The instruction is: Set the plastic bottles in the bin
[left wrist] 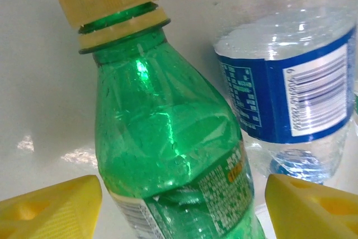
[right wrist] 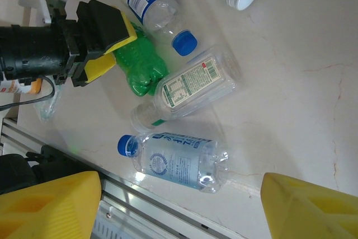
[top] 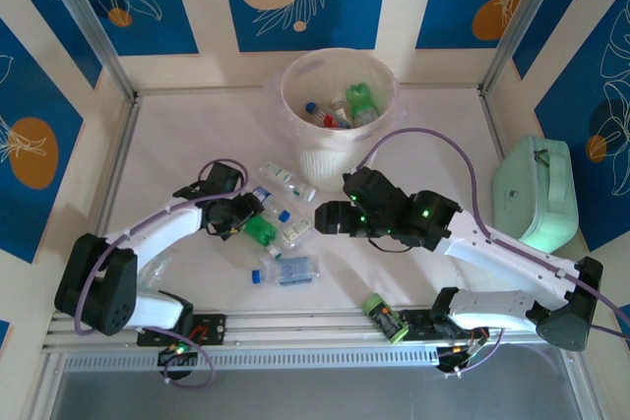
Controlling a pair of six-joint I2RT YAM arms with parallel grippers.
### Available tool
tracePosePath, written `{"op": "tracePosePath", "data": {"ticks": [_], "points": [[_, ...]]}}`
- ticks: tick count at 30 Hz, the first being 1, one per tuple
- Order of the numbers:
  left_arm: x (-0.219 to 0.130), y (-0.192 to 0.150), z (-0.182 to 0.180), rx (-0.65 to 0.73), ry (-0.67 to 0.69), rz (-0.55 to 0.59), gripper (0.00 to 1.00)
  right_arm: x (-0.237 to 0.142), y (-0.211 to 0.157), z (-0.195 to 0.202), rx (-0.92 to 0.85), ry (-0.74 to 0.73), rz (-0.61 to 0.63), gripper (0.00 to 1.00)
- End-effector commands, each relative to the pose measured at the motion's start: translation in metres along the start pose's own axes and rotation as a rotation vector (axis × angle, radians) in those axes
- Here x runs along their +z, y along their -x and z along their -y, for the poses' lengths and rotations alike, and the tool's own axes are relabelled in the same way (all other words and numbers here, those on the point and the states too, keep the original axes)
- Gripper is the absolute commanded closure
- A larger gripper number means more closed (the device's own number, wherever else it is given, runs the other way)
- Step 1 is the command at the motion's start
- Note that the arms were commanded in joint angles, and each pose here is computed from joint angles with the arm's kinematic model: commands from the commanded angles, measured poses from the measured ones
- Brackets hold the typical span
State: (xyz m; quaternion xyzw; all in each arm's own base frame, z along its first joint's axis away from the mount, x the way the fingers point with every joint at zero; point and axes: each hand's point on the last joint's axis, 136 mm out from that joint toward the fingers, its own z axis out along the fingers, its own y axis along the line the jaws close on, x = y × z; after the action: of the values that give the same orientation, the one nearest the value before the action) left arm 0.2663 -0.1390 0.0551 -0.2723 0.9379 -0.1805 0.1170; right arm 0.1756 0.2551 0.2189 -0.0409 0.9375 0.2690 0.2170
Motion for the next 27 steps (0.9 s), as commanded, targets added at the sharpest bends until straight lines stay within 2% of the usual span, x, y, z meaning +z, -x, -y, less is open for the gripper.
{"op": "tracePosePath", "data": {"ticks": [1, 7, 14, 22, 27], "points": [[0.009, 0.005, -0.013, -0.045, 0.045, 0.014, 0.24, -0.004, 0.006, -0.009, 0.000, 0.016, 0.016, 0.24], [0.025, 0.003, -0.024, -0.073, 0.078, -0.009, 0.24, -0.004, 0.006, -0.011, -0.003, 0.017, 0.009, 0.24], [0.029, -0.001, -0.030, -0.098, 0.083, -0.021, 0.33, -0.006, 0.008, -0.010, -0.008, 0.012, 0.014, 0.24], [0.004, 0.002, -0.018, -0.083, 0.021, 0.004, 0.38, -0.009, 0.012, -0.018, -0.018, 0.032, 0.021, 0.24], [-0.036, 0.006, 0.008, -0.051, -0.104, 0.043, 0.39, -0.018, 0.019, -0.035, -0.032, 0.093, 0.031, 0.24]]}}
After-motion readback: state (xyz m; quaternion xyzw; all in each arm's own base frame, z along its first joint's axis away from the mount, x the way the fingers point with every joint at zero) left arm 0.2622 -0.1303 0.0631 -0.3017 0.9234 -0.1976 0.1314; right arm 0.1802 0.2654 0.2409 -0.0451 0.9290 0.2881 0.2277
